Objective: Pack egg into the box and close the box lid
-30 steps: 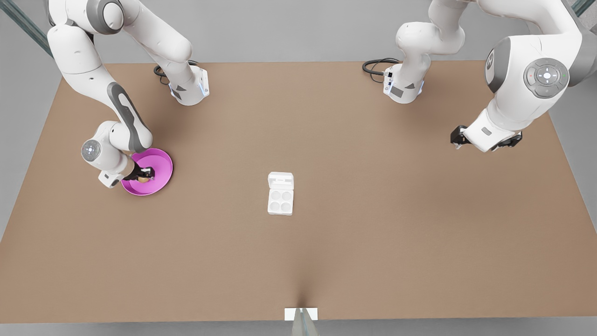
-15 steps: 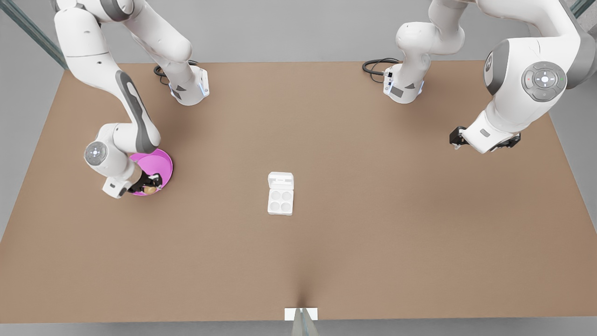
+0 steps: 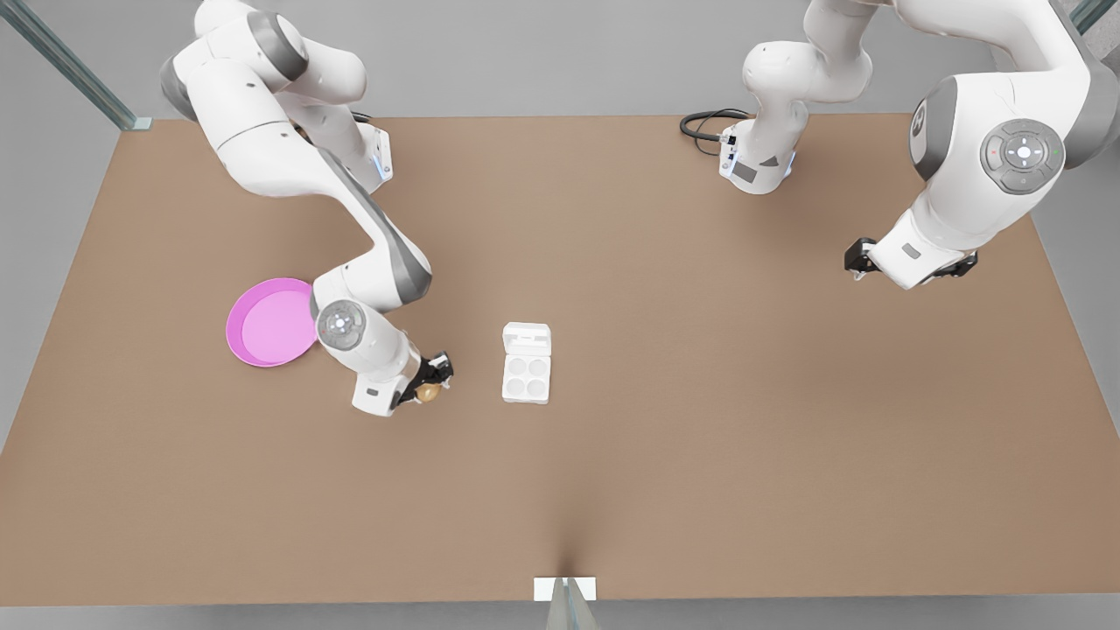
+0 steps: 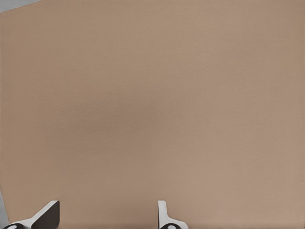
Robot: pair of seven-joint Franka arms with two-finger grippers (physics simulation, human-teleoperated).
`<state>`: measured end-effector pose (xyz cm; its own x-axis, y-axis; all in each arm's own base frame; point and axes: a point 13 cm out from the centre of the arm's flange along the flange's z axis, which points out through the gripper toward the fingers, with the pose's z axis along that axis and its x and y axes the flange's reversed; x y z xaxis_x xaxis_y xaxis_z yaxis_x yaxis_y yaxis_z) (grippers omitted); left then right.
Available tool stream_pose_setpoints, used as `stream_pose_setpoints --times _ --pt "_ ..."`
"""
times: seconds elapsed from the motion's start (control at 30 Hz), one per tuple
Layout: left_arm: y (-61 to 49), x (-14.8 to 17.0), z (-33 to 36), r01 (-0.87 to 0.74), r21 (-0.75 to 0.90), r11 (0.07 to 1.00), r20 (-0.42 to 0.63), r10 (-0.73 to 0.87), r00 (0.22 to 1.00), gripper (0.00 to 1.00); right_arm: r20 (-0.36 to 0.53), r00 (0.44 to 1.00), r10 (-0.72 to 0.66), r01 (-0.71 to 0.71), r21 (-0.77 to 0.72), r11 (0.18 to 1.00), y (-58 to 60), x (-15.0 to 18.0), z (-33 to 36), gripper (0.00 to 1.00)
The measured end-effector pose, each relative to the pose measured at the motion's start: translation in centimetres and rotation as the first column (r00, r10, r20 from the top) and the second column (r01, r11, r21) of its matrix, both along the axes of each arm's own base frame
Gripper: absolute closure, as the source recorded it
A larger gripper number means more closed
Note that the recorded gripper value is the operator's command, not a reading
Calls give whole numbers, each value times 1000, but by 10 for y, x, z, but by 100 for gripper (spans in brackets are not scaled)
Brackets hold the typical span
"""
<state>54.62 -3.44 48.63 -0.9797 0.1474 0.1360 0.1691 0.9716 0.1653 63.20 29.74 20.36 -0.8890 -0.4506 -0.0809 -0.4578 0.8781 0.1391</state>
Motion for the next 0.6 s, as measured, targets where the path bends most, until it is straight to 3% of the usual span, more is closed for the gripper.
stream_pose_setpoints --times 0.3,0.6 --pt "-1 -1 0 1 0 1000 -3 -1 1000 0 -33 998 -53 51 -74 996 148 -57 -28 46" --pt "-1 -1 -1 0 1 1000 -5 0 1000 0 -71 968 -240 231 -116 966 156 -70 -63 45"
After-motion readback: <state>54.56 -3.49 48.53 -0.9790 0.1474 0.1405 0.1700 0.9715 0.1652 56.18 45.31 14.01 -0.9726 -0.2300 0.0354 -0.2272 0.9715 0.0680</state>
